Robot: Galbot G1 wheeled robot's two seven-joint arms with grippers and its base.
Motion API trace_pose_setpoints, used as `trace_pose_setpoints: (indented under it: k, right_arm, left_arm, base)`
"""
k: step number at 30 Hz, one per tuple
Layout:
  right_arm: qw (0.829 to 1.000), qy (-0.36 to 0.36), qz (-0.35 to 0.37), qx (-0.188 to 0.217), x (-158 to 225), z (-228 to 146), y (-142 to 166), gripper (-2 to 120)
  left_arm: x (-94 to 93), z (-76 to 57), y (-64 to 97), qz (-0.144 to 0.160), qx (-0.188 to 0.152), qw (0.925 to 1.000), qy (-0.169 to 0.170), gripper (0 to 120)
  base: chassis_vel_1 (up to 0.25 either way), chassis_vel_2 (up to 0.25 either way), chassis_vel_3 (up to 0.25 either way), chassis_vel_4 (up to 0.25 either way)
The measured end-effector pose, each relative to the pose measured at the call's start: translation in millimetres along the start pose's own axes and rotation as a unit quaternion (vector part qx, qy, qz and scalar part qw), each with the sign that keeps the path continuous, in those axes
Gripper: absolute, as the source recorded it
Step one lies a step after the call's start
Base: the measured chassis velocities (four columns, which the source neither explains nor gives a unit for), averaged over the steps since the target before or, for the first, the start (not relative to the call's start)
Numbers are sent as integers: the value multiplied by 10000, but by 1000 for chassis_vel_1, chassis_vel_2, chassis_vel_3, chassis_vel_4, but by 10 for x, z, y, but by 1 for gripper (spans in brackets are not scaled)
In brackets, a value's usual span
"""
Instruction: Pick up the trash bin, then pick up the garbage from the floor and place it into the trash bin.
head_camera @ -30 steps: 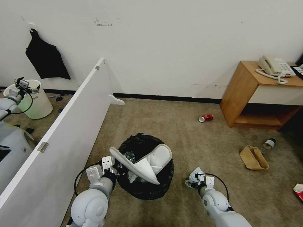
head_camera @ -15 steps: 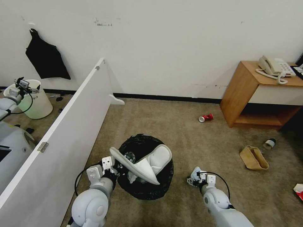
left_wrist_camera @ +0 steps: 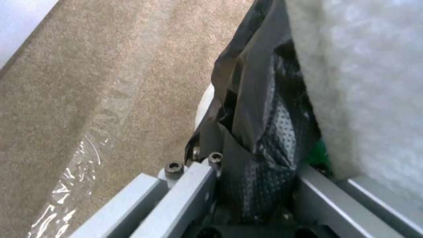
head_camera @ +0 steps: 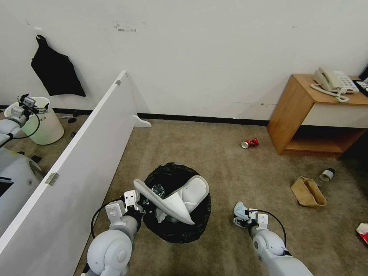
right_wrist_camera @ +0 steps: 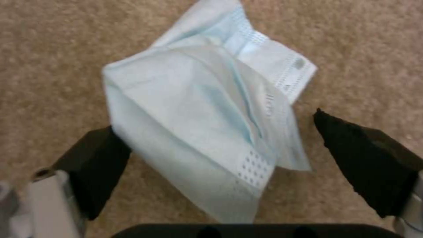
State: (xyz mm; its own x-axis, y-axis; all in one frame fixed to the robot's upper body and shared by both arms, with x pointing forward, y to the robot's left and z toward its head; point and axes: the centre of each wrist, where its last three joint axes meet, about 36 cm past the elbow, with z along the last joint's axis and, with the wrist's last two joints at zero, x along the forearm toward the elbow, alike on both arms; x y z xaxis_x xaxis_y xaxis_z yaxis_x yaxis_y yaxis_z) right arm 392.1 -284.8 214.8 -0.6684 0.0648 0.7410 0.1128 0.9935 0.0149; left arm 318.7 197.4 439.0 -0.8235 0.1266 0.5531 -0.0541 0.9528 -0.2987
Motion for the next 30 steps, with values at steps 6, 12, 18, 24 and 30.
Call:
trace_pose_setpoints:
  k: [6,12,18,24,30]
  right_arm:
    - [10000,-53,-66,8,3,-3,68,77]
    - [9998,-140,-116,42,15,-31,87,55]
    - [9996,-217,-157,40,8,-66,110,34]
    - [9995,-264,-178,51,5,-60,85,11]
    - [9993,-313,-193,67,3,-74,73,8]
  left_arm:
    - [11,-7,5,1,-6,10000,-22,0]
    - [11,3,-3,14,9,10000,-22,0]
    - [-4,5,1,11,1,10000,-18,0]
    - [-22,24,-6,10,7,10000,5,0]
    - [-38,45,-13,3,2,10000,26,0]
  base:
    - [0,0,0,0]
    - [0,0,0,0]
    - [0,0,0,0]
    - [0,0,0,0]
    - [0,0,0,0]
